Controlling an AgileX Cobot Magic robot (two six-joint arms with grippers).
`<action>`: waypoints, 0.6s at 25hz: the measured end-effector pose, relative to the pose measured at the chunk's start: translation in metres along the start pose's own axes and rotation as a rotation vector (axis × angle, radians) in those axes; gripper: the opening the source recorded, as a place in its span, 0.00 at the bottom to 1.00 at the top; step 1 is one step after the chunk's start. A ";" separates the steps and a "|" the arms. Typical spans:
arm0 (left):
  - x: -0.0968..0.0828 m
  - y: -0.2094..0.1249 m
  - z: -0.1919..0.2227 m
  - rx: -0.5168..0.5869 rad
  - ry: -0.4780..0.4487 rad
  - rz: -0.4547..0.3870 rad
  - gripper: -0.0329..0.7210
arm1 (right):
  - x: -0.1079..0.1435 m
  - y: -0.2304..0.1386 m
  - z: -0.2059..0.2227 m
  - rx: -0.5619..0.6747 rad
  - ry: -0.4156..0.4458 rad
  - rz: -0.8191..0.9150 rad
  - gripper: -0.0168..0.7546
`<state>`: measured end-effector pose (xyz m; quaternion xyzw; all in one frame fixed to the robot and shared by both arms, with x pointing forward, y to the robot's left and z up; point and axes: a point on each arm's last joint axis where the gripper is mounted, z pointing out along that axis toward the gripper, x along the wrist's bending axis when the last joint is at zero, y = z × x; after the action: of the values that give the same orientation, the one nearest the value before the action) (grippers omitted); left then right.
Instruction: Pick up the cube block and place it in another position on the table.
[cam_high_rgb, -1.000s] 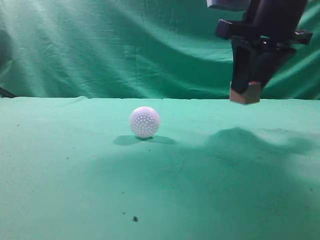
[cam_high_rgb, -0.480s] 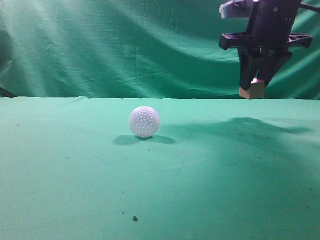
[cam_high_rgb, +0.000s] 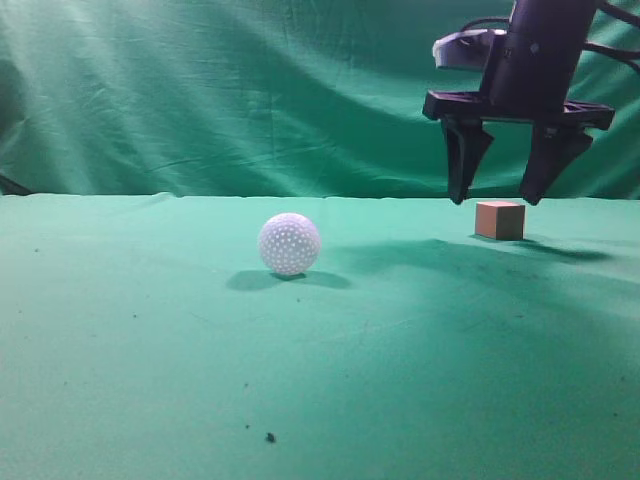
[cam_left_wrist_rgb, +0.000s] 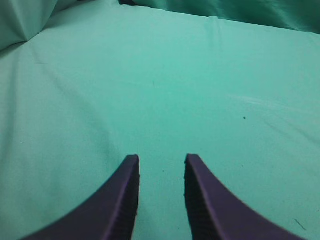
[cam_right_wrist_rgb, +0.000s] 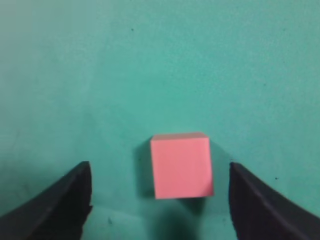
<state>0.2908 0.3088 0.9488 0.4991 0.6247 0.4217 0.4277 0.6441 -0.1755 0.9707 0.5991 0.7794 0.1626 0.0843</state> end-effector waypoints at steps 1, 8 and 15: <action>0.000 0.000 0.000 0.000 0.000 0.000 0.39 | 0.002 0.001 -0.012 -0.013 0.011 0.007 0.67; 0.000 0.000 0.000 0.000 0.000 0.000 0.39 | 0.009 -0.010 -0.128 -0.114 0.031 -0.028 0.11; 0.000 0.000 0.000 0.000 0.000 0.000 0.39 | 0.012 -0.073 -0.199 -0.197 0.047 -0.018 0.02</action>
<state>0.2908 0.3088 0.9488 0.4991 0.6247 0.4217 0.4277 0.5098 -0.2106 1.1312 0.5768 0.7668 0.2519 0.1259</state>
